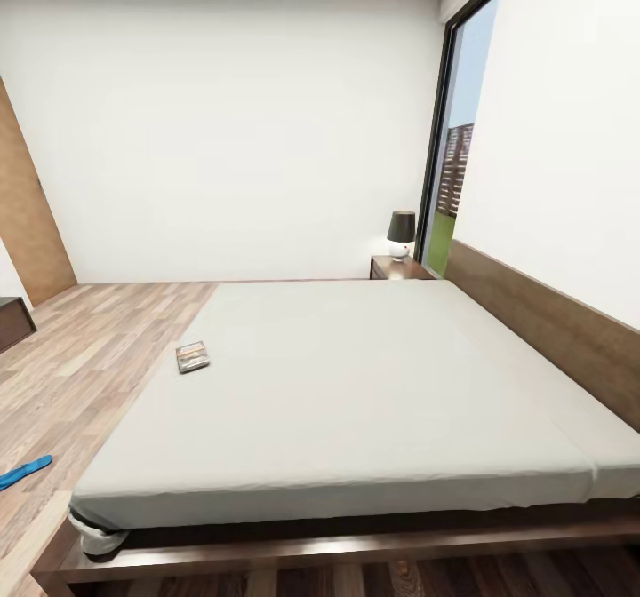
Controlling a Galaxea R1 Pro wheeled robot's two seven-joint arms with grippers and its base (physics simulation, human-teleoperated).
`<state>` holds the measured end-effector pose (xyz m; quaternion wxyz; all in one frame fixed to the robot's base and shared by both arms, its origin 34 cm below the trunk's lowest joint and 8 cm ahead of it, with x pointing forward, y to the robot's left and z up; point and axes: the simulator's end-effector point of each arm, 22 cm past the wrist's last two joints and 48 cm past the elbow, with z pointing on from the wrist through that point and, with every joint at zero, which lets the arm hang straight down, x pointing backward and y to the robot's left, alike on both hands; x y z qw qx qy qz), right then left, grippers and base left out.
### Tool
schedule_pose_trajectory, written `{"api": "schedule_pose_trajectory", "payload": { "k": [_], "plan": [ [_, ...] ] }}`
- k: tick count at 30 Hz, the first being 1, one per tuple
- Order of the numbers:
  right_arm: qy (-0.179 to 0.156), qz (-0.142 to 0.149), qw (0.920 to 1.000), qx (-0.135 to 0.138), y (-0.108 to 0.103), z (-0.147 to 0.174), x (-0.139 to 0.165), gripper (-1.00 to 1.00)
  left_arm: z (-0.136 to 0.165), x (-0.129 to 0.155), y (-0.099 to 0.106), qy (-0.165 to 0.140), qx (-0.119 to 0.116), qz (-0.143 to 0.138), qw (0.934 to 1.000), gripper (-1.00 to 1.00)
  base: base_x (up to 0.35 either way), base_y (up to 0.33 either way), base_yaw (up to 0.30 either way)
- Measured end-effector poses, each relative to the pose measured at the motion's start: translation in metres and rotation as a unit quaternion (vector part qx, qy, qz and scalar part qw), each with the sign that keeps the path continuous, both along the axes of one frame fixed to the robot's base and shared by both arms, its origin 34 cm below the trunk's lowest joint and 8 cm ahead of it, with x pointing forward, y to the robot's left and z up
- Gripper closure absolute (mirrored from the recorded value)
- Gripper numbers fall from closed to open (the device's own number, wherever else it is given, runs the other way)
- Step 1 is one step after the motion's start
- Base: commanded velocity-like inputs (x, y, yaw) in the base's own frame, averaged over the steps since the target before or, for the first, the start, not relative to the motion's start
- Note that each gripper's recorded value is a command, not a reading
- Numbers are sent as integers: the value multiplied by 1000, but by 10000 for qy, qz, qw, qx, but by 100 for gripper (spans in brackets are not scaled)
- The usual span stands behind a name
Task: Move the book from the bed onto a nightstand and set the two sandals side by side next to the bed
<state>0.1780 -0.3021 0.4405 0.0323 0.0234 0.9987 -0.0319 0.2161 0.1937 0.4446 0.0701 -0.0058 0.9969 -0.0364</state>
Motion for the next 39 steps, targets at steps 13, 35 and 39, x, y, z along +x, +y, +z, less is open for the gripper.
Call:
{"api": "schedule_pose_trajectory", "payload": {
  "k": [13,35,39],
  "plan": [
    [-1529,-1042,9824,-262,-52,33,127,-100,44,145,-3,-1686,-53,196,9855,-100,0,0,0],
    [-2642,-944,9591,-383,-68,83,219,-100,142,277,49,-3638,188,903,9269,-100,0,0,0],
    [-2643,-951,9589,-392,-70,83,219,-100,143,278,49,-3692,193,917,9246,-100,0,0,0]
  ]
}}
